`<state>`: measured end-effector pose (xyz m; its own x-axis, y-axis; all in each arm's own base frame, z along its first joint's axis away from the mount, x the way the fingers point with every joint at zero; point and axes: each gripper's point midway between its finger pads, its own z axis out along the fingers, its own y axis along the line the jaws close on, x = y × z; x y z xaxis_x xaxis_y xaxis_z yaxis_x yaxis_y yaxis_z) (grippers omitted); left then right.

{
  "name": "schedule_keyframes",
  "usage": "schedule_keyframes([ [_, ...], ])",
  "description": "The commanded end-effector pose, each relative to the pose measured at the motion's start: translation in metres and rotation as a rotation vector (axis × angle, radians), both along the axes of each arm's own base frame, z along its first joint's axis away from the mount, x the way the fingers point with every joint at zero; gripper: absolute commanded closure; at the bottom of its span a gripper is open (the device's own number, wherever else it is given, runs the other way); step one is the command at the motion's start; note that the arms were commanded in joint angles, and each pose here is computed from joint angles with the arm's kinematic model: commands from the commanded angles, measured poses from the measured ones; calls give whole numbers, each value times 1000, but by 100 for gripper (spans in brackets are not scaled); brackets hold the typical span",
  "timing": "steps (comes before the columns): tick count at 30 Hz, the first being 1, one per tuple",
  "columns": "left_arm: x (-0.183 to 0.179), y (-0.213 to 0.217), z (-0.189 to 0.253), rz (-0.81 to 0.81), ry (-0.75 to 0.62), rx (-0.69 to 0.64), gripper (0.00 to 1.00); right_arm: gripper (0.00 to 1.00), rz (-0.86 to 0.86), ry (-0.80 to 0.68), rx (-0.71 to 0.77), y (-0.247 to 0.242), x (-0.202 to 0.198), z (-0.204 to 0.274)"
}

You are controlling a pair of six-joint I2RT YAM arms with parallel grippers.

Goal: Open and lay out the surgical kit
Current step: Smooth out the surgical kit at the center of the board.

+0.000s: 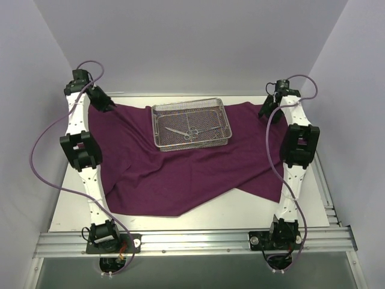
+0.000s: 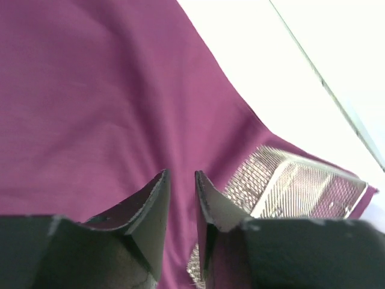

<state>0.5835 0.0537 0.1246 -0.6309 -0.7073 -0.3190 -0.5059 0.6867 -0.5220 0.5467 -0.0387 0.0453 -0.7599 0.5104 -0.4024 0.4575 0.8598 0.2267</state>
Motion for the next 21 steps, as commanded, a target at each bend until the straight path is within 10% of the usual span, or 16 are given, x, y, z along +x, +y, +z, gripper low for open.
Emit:
schedule_keyframes([
  [1,-2,-22,-11,-23,29,-25,69,55,26,-51,35,18,9,31],
  [11,-22,-22,-72,52,219,-28,82,100,118,-37,146,66,16,4],
  [21,-29,-13,-125,92,346,-55,95,100,11,49,155,67,10,-55],
])
